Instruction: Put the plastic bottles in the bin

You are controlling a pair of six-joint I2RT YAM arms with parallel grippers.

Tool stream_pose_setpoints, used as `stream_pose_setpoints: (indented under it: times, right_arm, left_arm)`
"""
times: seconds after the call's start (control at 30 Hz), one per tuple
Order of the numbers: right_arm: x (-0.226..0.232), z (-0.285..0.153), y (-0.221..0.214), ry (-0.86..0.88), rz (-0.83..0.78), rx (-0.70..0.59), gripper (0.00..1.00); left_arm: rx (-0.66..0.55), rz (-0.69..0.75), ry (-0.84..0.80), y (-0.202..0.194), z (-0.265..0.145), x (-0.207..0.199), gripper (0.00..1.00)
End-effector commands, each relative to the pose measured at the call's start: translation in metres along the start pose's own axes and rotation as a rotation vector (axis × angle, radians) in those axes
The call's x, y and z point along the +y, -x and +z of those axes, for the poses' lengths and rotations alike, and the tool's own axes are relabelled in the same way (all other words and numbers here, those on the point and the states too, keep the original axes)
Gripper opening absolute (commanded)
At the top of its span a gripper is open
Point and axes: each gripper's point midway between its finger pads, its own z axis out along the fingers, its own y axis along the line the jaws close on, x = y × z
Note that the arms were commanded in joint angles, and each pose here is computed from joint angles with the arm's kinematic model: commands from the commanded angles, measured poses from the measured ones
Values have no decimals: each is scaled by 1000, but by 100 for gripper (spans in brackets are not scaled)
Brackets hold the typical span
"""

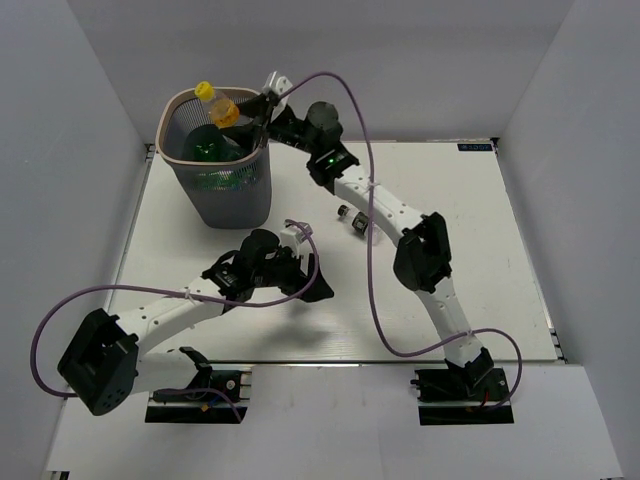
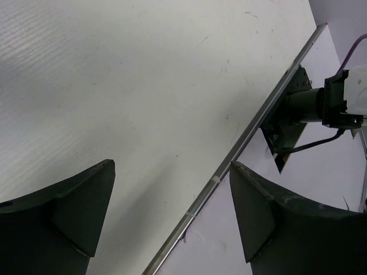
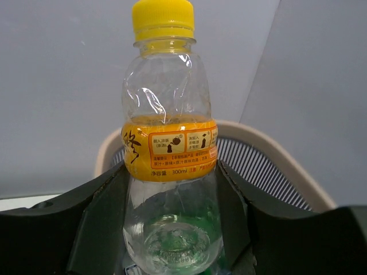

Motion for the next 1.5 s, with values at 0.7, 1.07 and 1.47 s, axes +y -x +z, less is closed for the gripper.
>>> stream_pose_setpoints:
  times: [0.7, 1.07, 1.47]
  right_arm:
    - [-145, -211, 110, -638, -162, 320, 21]
    - [-31, -388, -76, -344, 429, 1078, 90]
    - [2, -393, -169, -156, 463, 1222, 90]
  left_arm:
    - [-262, -312, 128, 103, 57, 11, 91]
    - [-267, -706, 390, 143, 102, 49, 93]
    - [42, -174, 372, 54, 19, 32, 96]
